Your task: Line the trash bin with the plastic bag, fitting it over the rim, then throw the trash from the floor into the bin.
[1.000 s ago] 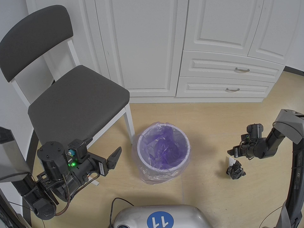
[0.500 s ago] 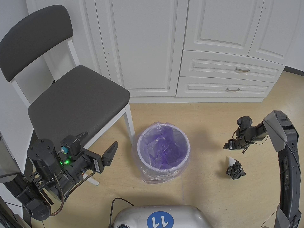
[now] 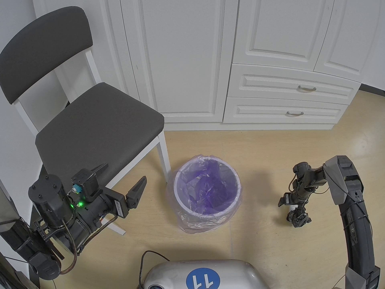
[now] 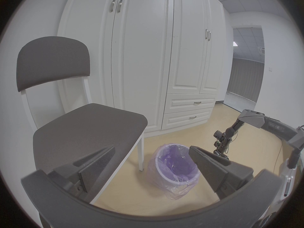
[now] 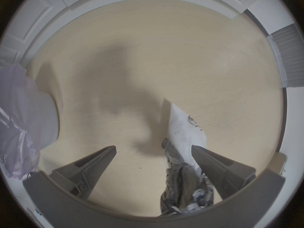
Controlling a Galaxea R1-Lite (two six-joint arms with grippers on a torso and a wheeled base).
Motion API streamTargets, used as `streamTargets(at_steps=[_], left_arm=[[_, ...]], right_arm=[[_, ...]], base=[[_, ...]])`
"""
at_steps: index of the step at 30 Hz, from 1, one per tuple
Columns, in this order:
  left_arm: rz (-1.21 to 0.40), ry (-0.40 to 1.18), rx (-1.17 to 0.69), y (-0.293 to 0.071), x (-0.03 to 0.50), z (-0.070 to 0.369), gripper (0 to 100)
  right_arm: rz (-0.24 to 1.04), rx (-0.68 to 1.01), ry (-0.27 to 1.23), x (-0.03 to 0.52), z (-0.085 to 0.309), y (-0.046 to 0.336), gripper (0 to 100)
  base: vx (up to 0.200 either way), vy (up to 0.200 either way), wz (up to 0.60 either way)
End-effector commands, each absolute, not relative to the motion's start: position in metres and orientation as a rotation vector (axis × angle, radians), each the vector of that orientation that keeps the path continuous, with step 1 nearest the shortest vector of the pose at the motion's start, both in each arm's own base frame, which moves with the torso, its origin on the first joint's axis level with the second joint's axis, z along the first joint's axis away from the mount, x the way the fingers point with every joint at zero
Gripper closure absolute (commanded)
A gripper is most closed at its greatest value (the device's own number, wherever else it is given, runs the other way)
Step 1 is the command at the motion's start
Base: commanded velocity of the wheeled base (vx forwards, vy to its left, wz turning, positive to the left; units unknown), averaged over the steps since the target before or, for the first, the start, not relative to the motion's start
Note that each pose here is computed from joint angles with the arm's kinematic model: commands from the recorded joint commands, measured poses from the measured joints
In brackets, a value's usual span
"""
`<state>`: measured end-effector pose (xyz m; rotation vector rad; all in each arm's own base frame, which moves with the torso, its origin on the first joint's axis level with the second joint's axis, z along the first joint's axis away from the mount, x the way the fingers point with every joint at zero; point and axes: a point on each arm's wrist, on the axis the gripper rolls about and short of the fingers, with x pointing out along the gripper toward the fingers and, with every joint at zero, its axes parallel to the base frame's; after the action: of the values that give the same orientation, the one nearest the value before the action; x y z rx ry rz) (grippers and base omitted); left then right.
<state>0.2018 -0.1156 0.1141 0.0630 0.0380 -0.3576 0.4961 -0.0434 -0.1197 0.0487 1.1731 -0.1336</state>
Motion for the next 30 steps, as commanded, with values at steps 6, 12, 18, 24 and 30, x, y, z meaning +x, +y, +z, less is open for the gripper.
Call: streamTargets(at_steps=[6,12,18,24,30], left_arm=[[-0.362,0.047,0.063,-0.117,0.204,0.112,0],[-0.365,0.071,0.067,-0.117,0.204,0.106,0],[-0.365,0.086,0.071,-0.118,0.206,0.103,0],[-0.368,0.091,0.074,-0.118,0.206,0.101,0],[-0.368,0.09,0.074,-0.118,0.206,0.102,0]], right_arm=[[-0.148,-0.066,1.192,0.495,-0.127,-0.043,0],[-0.216,-0.383,1.224,0.494,-0.124,-0.059,0],[-0.155,-0.468,1.262,0.492,-0.123,-0.06,0],[-0.099,-0.475,1.312,0.488,-0.116,-0.05,0],[-0.049,-0.507,1.327,0.487,-0.11,-0.04,0]], base=[[0.0,0.0,0.0],[0.0,0.0,0.0],[0.0,0.0,0.0],[0.0,0.0,0.0],[0.0,0.0,0.0]])
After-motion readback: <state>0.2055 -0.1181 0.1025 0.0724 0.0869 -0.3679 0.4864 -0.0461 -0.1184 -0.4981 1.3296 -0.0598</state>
